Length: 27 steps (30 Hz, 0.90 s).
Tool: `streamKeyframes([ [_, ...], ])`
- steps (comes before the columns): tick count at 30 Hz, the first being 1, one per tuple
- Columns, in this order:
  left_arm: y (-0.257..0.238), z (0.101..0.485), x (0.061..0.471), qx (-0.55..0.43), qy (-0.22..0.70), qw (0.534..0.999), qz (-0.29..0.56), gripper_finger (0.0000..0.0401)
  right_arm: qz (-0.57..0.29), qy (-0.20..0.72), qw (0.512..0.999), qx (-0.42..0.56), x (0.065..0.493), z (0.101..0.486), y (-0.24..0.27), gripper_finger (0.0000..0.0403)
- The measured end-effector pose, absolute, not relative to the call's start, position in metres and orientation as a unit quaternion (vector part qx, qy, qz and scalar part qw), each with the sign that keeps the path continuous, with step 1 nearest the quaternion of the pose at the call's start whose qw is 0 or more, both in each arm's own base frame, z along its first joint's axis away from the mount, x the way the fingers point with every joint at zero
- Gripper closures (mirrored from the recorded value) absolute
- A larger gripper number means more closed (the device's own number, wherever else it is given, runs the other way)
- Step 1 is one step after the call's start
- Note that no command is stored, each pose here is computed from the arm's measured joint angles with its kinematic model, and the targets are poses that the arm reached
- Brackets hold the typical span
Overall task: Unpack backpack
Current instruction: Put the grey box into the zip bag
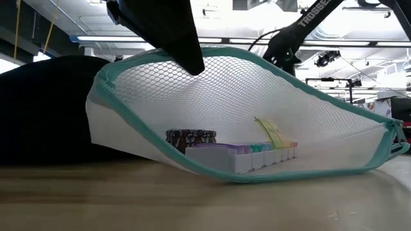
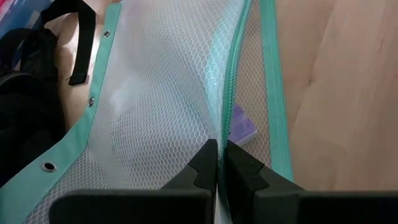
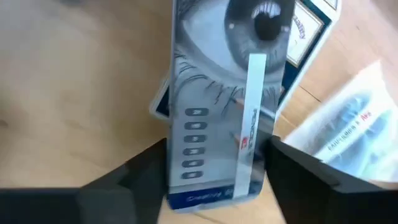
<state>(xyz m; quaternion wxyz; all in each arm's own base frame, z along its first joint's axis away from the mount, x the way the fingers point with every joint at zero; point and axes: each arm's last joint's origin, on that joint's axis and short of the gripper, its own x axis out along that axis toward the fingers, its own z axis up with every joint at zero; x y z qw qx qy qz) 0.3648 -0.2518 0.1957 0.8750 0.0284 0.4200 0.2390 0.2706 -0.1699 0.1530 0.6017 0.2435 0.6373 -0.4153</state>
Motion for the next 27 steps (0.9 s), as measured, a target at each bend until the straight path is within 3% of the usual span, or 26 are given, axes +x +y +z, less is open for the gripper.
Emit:
streamKeyframes([
  [8, -0.254, 0.196, 0.363, 0.03, 0.42, 0.876, 0.237, 0.0401, -0.408, 0.672, 0.587, 0.19, 0.254, 0.192, -0.142, 0.0295],
  [16, -0.254, 0.196, 0.363, 0.03, 0.419, 0.876, 0.237, 0.0401, -0.377, 0.641, 0.65, 0.159, 0.245, 0.241, -0.091, 0.0335],
  [21, -0.254, 0.196, 0.363, 0.03, 0.42, 0.876, 0.237, 0.0401, -0.352, 0.63, 0.673, 0.162, 0.248, 0.243, -0.093, 0.0309],
  [27, -0.255, 0.196, 0.363, 0.03, 0.421, 0.876, 0.235, 0.0401, -0.337, 0.661, 0.652, 0.158, 0.243, 0.227, -0.131, 0.0199],
])
